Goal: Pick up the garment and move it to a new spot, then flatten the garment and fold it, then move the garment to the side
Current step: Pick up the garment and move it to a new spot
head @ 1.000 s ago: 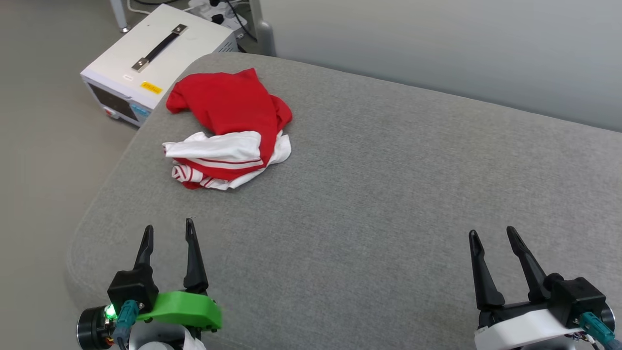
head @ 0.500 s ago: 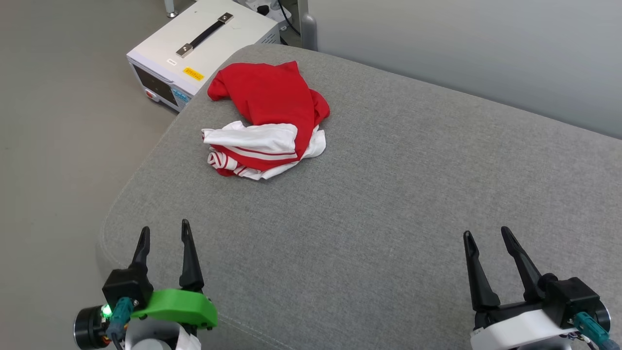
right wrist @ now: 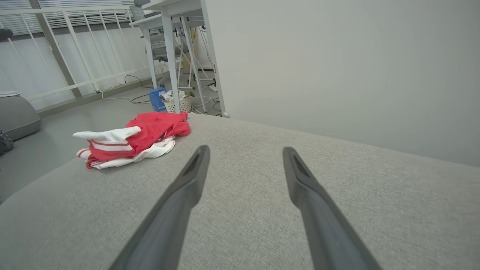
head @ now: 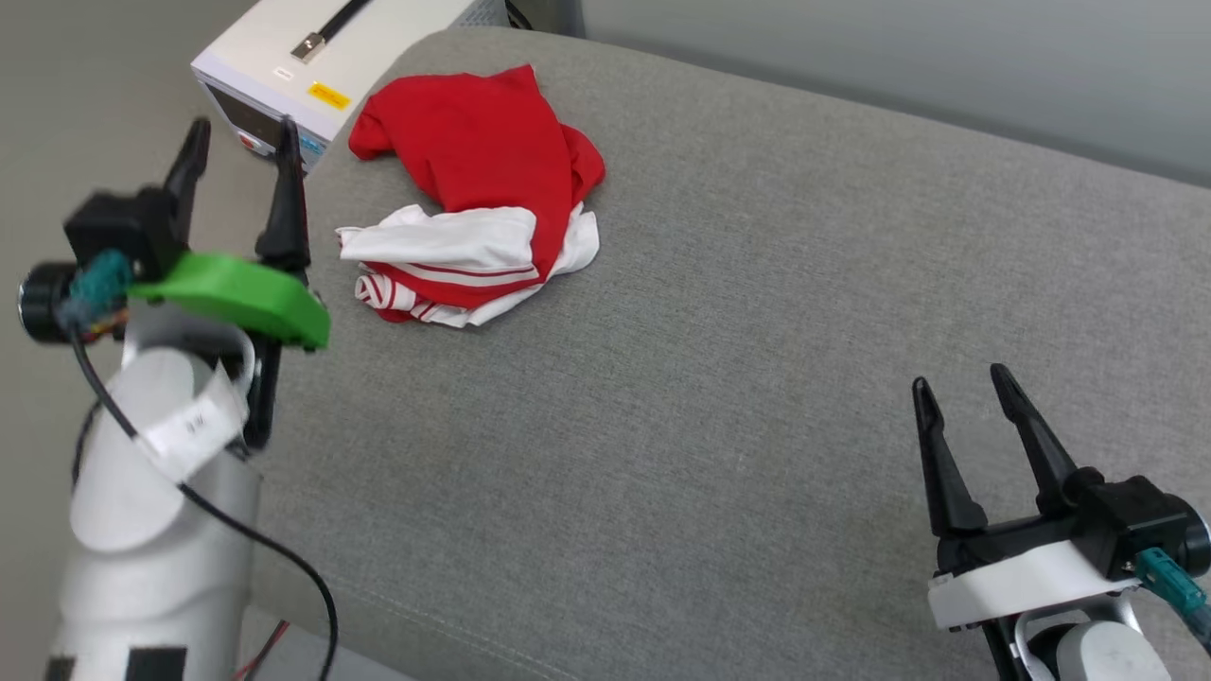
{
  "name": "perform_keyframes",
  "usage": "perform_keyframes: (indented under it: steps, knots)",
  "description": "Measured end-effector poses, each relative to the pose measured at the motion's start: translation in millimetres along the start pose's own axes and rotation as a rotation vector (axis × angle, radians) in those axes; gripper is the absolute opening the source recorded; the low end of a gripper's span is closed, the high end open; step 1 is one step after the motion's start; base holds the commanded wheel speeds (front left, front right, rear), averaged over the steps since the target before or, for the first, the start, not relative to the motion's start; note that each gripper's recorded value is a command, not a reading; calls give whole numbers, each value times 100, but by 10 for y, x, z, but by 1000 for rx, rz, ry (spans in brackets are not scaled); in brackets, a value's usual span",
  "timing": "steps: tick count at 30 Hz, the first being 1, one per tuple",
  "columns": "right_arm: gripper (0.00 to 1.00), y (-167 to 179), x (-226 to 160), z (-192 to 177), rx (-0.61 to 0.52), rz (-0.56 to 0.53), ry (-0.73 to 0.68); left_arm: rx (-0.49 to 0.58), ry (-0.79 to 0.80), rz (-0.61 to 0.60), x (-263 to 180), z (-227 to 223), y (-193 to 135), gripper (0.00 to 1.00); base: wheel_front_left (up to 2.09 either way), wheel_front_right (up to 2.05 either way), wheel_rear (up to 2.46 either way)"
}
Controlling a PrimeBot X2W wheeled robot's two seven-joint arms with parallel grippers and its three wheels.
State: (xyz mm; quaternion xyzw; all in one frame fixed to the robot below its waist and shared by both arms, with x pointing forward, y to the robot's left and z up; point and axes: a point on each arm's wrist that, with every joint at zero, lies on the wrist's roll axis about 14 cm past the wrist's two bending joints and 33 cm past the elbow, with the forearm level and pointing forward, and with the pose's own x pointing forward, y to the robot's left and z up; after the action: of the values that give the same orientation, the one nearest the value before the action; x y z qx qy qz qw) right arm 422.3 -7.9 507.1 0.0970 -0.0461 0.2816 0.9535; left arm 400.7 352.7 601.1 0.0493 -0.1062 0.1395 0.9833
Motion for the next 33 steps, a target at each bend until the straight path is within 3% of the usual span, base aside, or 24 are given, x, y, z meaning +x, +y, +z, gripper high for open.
perform_keyframes:
  steps: [4, 11, 18, 24, 33]
  knots:
    - [100, -163, 26, -73, -10, -20, 11, 21, 143, -142, 432, -73, -319, 100, 0, 0, 0]
    - [100, -400, 81, -206, -17, -51, 27, 75, 524, -330, 708, -494, -717, 100, 0, 0, 0]
    - [100, -595, 136, -255, -29, -78, 23, 206, 938, -465, 483, -1131, -920, 100, 0, 0, 0]
    - [100, -730, 97, -379, -26, -108, 49, 273, 1202, -496, 185, -1701, -909, 100, 0, 0, 0]
    - [100, -933, 36, -566, -20, -157, 89, 285, 1432, -500, -173, -2365, -908, 100, 0, 0, 0]
